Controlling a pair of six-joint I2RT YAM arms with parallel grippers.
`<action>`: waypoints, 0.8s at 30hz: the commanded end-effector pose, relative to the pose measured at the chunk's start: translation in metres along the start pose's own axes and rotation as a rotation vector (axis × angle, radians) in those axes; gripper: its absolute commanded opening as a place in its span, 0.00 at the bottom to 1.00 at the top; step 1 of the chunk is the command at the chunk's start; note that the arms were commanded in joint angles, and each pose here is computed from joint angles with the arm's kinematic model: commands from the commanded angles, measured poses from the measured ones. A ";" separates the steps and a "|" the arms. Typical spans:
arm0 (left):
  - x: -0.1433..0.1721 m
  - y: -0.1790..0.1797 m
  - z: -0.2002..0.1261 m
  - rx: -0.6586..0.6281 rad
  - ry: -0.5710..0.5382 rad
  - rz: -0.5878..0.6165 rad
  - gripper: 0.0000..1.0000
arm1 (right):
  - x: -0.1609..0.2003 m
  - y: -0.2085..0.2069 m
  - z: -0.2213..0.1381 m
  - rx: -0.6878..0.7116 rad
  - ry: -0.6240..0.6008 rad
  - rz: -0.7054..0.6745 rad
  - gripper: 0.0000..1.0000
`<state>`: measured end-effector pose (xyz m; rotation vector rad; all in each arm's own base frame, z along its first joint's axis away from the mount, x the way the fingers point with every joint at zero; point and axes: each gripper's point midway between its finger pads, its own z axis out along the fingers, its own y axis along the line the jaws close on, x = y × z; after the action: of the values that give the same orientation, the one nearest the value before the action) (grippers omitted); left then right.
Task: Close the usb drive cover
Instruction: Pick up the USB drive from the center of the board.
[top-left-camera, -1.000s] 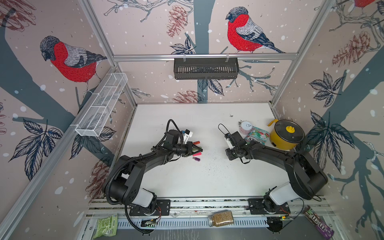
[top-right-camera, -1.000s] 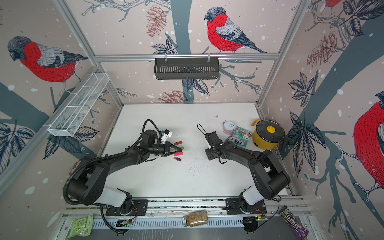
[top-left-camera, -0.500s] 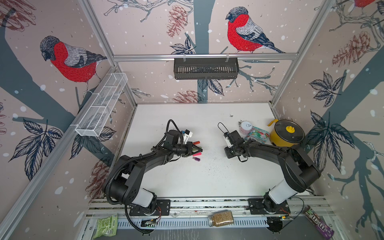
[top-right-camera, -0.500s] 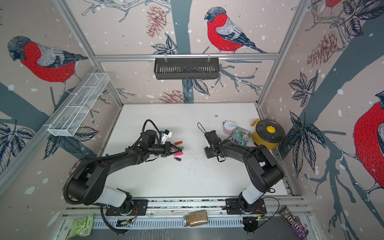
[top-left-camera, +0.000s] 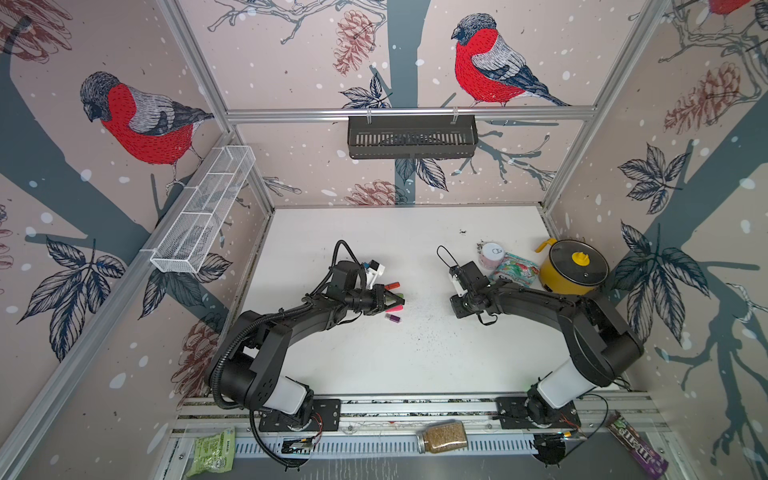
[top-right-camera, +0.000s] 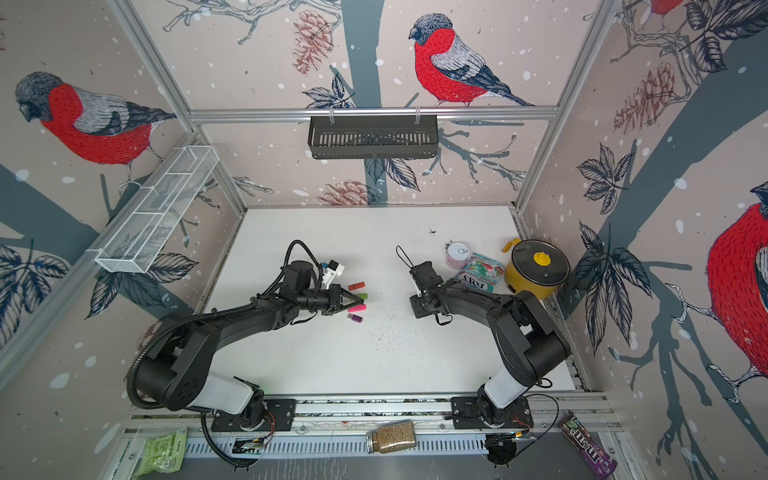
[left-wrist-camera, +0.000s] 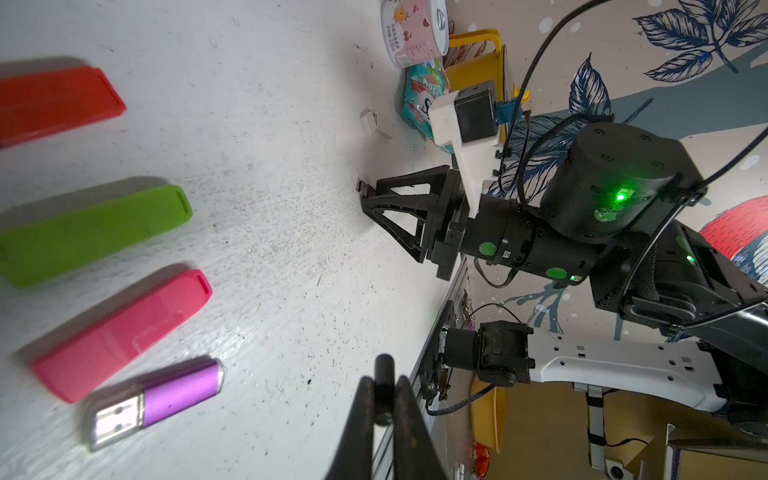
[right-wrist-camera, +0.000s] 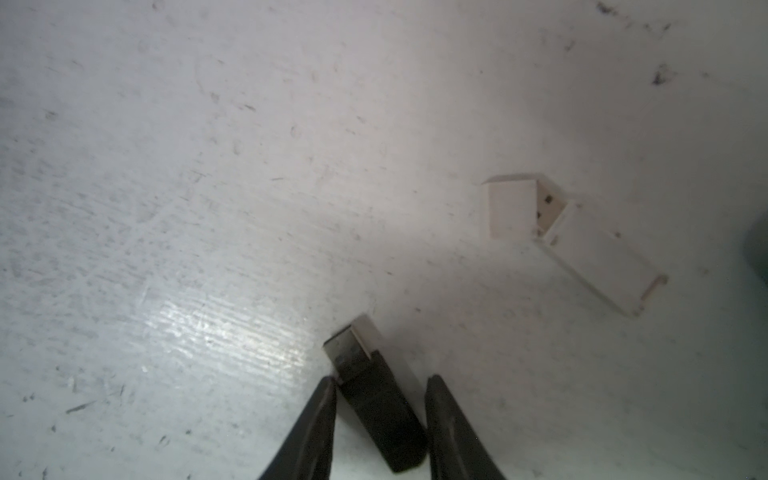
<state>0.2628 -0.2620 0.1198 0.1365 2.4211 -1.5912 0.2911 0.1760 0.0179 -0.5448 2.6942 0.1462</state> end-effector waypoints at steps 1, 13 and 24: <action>-0.003 -0.005 -0.001 0.020 -0.012 0.023 0.05 | 0.023 0.003 0.002 -0.012 0.101 0.010 0.36; -0.002 -0.005 -0.001 0.020 -0.013 0.022 0.05 | 0.032 0.007 0.006 0.000 0.144 0.022 0.36; -0.002 -0.005 -0.001 0.020 -0.014 0.022 0.05 | 0.038 0.003 0.007 0.016 0.166 0.053 0.33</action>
<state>0.2615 -0.2613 0.1185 0.1271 2.4231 -1.5934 0.2881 0.1862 0.0136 -0.5088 2.7283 0.1716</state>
